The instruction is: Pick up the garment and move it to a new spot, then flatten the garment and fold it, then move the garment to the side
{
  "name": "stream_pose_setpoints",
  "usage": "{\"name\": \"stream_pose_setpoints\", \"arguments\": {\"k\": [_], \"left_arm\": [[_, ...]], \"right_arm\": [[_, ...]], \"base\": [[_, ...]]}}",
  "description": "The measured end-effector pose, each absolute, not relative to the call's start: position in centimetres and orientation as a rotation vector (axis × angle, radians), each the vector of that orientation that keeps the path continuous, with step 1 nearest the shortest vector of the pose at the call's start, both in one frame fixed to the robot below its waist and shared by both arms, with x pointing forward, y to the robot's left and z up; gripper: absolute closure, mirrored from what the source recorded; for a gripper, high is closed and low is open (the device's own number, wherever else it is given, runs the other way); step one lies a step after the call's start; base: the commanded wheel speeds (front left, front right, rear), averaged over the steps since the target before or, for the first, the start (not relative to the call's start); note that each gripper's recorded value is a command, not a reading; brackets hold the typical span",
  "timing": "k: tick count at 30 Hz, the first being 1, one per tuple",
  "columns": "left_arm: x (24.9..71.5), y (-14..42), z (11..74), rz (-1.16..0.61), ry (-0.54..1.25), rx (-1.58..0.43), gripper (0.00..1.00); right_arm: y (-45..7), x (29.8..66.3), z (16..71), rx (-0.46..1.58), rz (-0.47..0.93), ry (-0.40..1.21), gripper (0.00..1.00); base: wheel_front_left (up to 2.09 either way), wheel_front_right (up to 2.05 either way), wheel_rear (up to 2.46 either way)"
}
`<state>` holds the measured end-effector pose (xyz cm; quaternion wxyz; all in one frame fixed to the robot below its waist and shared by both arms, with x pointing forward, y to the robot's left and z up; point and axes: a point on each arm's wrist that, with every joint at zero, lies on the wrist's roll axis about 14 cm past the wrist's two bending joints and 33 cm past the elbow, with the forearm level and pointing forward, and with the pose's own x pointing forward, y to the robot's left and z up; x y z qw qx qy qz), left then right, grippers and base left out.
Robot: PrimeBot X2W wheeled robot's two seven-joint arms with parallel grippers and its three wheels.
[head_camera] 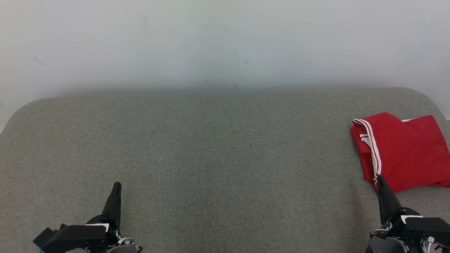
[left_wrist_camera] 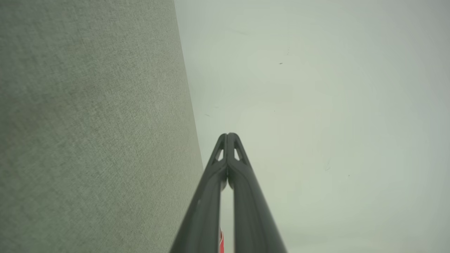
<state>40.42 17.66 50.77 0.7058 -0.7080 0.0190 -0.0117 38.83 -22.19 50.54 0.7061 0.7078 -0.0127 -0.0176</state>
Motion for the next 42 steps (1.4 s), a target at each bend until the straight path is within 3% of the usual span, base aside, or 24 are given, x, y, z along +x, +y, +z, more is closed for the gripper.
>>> {"name": "stream_pose_setpoints", "arguments": {"k": [42], "left_arm": [[40.42,17.66,50.77,-0.026,0.042,-1.574,1.00]], "right_arm": [[-22.20,38.83,50.55,1.573,-0.039,-0.029,1.00]], "base": [[0.00,0.00,0.00]]}}
